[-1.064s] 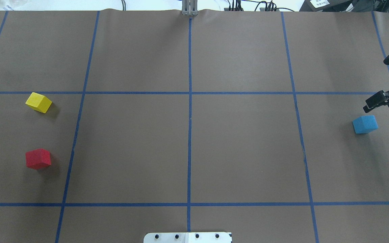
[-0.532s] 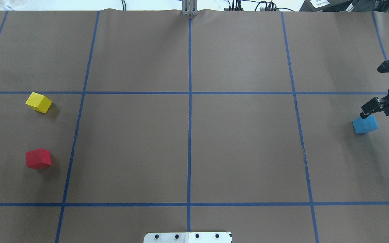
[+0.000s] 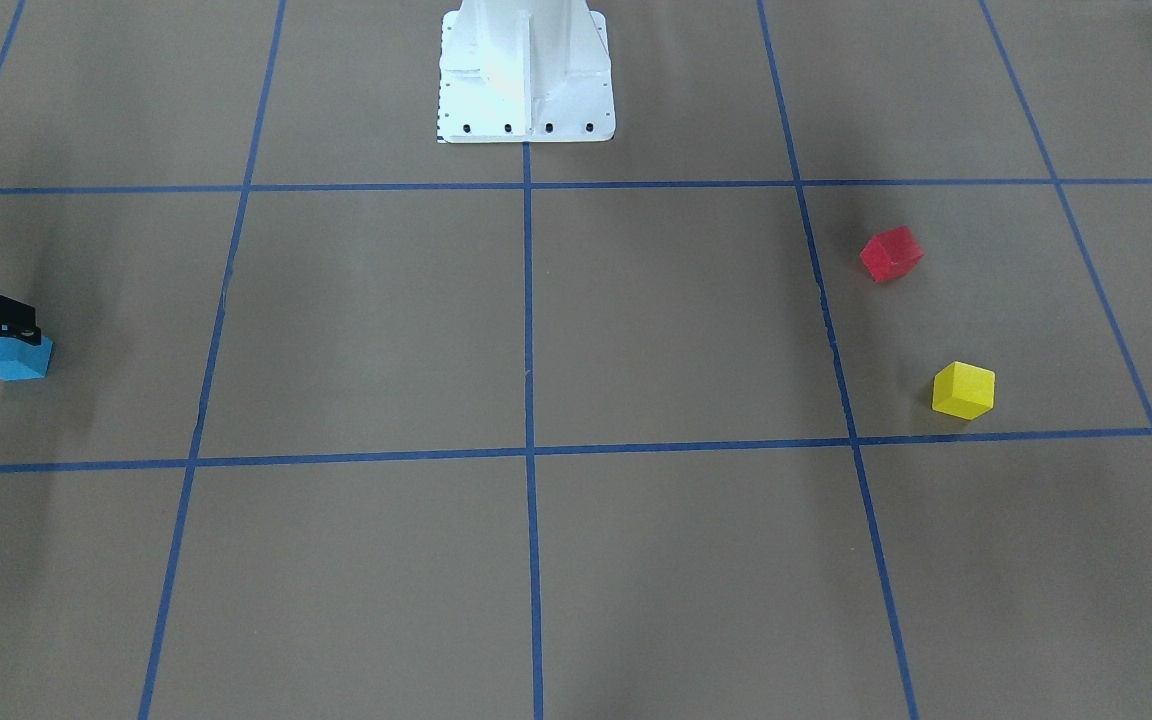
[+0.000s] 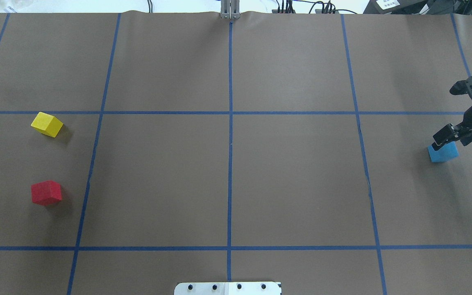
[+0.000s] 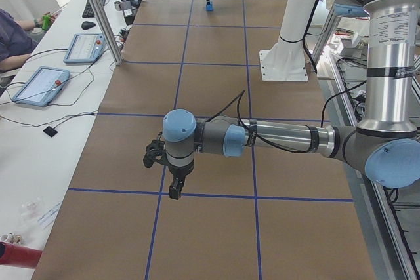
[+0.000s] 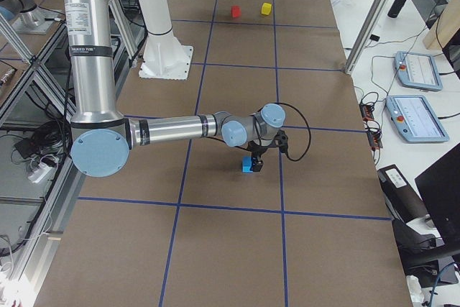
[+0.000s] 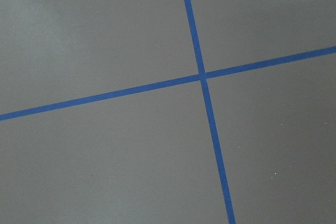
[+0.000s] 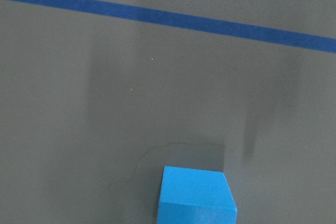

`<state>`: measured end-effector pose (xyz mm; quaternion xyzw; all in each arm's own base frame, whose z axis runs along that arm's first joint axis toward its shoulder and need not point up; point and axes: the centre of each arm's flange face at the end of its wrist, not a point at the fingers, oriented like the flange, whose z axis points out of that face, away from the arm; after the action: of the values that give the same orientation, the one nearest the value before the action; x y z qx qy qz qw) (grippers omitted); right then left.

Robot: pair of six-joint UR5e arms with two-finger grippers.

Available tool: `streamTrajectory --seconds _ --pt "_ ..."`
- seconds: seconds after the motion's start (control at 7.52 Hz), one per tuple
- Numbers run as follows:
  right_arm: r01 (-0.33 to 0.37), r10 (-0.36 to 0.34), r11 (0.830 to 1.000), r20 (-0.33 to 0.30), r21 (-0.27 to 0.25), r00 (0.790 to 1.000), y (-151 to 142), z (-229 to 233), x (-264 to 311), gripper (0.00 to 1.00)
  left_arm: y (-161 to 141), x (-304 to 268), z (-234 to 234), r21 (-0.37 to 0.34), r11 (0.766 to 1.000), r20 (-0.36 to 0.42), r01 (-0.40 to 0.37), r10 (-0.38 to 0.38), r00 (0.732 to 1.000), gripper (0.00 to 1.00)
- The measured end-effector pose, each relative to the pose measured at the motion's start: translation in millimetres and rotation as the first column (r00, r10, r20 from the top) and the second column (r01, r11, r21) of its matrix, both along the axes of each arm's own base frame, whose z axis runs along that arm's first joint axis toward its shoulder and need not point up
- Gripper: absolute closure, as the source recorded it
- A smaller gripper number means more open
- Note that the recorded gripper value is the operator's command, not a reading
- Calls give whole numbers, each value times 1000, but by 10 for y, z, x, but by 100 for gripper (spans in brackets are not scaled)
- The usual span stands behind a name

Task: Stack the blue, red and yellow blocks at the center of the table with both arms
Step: 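Lower the right gripper and close it on the blue block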

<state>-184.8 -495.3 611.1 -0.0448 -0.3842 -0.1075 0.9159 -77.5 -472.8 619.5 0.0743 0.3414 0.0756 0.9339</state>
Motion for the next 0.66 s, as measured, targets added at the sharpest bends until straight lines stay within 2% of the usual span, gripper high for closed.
streamTrajectory --seconds 0.27,0.4,0.53,0.66 --pt "15 -15 1000 -8 -11 1000 19 66 -80 6 -3 0 -8 2 1000 0 0 0 1000 0" --pt "18 -18 1000 -11 -12 1000 6 73 -106 24 -6 0 -15 3 1000 0 1 -1 1000 0" --pt "18 -18 1000 -17 -11 1000 -9 75 -118 71 -7 -1 -19 4 1000 1 1 -1 1000 0" --pt "17 -17 1000 -20 -10 1000 -23 75 -124 100 -9 -1 -26 6 1000 1 1 -1 1000 0"
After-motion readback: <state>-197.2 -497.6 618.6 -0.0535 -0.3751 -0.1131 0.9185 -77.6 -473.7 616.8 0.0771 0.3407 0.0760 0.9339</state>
